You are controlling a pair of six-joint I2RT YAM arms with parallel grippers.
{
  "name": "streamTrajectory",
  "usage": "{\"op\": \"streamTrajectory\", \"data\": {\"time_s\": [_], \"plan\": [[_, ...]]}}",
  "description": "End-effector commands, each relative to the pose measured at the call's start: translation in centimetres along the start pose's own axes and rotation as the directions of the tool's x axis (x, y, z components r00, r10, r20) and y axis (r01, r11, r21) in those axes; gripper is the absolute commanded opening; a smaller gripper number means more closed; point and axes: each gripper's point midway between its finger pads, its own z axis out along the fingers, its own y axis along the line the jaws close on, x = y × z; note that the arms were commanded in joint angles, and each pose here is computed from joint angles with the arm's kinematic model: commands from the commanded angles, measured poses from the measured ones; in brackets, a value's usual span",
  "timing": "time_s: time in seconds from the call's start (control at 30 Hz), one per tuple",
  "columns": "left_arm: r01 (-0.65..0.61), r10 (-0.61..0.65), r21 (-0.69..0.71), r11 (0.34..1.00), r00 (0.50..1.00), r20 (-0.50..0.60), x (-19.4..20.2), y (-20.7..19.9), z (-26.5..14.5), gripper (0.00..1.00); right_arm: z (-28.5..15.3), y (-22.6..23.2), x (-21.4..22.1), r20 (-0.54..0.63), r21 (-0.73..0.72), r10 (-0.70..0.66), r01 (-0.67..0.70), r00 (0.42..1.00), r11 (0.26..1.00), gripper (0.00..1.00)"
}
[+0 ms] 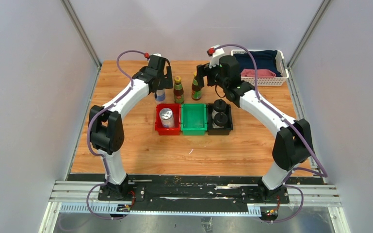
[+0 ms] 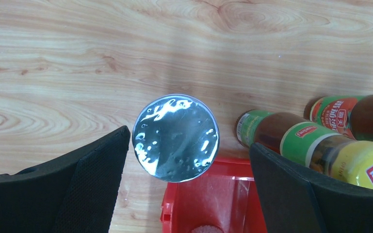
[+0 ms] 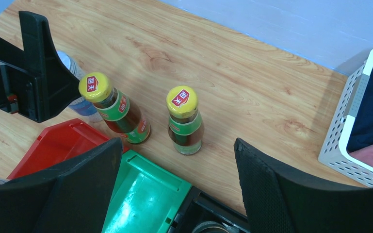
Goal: Organize the condiment bottles
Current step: Pick up the bottle from the center of the board.
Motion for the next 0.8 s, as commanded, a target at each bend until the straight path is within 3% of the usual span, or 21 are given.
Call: {"op": "streamTrajectory", "data": {"time_s": [0.0,0.3,0.63,0.77], "plan": [[0.003,-0.003,-0.028,1.0,1.0,0.006,0.4,0.7,1.3,0.99,0.6,-0.7,0.7,-0.009,0.006,0.02,-0.02,1.0,1.0,0.89],[0.021,-0.021,-0.042,0.999,1.0,0.005,0.7,1.3,2.1,0.98,1.0,-0.8,1.1,-0.019,0.012,0.023,-0.023,1.0,1.0,0.89],[0.034,-0.034,-0.041,0.999,0.999,0.001,1.1,1.8,2.3,0.82,1.4,-0.9,1.4,-0.027,0.012,0.031,-0.031,0.999,0.999,0.89],[0.035,-0.034,-0.041,0.999,0.999,0.003,1.1,1.9,2.2,0.69,1.5,-0.9,1.5,-0.032,0.01,0.033,-0.033,0.999,0.999,0.89]]}}
